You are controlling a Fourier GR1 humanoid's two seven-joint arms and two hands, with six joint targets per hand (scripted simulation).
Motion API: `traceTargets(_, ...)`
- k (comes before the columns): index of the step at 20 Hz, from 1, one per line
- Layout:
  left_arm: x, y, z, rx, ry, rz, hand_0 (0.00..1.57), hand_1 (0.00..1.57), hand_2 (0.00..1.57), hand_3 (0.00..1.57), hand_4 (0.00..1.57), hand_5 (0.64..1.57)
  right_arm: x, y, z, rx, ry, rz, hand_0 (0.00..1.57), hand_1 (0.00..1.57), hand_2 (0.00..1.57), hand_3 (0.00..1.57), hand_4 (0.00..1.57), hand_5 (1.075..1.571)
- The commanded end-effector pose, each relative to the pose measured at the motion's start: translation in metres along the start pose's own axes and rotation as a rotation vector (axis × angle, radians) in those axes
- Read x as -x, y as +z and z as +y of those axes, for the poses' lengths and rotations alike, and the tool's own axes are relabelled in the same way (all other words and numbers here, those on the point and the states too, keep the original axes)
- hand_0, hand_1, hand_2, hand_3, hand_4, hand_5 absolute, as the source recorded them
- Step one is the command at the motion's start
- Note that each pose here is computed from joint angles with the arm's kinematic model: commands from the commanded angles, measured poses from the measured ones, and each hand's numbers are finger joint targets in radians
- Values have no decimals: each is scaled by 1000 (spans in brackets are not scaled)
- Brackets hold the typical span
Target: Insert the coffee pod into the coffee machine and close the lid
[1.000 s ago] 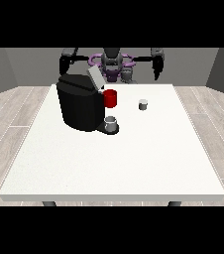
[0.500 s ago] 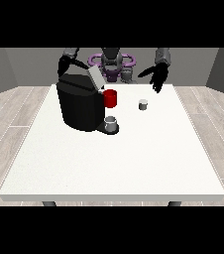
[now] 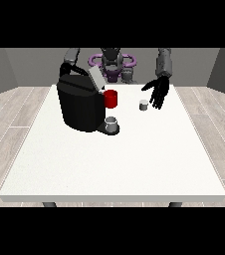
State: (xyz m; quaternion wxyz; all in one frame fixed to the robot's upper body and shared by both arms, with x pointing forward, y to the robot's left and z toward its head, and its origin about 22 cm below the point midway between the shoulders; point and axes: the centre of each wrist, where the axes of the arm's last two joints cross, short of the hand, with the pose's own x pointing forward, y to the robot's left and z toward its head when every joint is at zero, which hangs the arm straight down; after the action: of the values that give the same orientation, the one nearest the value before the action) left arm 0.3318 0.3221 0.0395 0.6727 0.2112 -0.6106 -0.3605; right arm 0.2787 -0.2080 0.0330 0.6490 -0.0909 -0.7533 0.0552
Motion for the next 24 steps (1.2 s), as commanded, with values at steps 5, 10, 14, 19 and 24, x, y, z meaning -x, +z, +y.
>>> traceTargets(5, 2, -24, -27, -13, -92, -12, 488, 488, 724, 486, 0, 1571, 5, -15, 0, 3, -27, 78, 0, 0, 0, 0, 0, 1571)
traceTargets(10, -6, -30, -46, -82, -247, -64, 888, 888, 963, 816, 384, 1571, 10, -18, 2, -7, -15, 60, 0, 0, 0, 0, 0, 1571)
traceTargets(14, -15, -44, -23, -53, -329, -46, 941, 941, 1039, 871, 429, 1571, 18, -17, 17, -62, -15, 85, 0, 0, 0, 0, 0, 1571)
traceTargets(19, -8, -41, -53, 85, -453, -12, 872, 872, 1024, 880, 339, 1571, 29, -20, 14, -41, -3, 120, 0, 0, 0, 0, 0, 1571)
traceTargets(24, -5, -49, -33, 126, -499, 29, 789, 789, 960, 845, 392, 1571, 41, -11, 31, -41, -42, 106, 0, 0, 0, 0, 0, 1571)
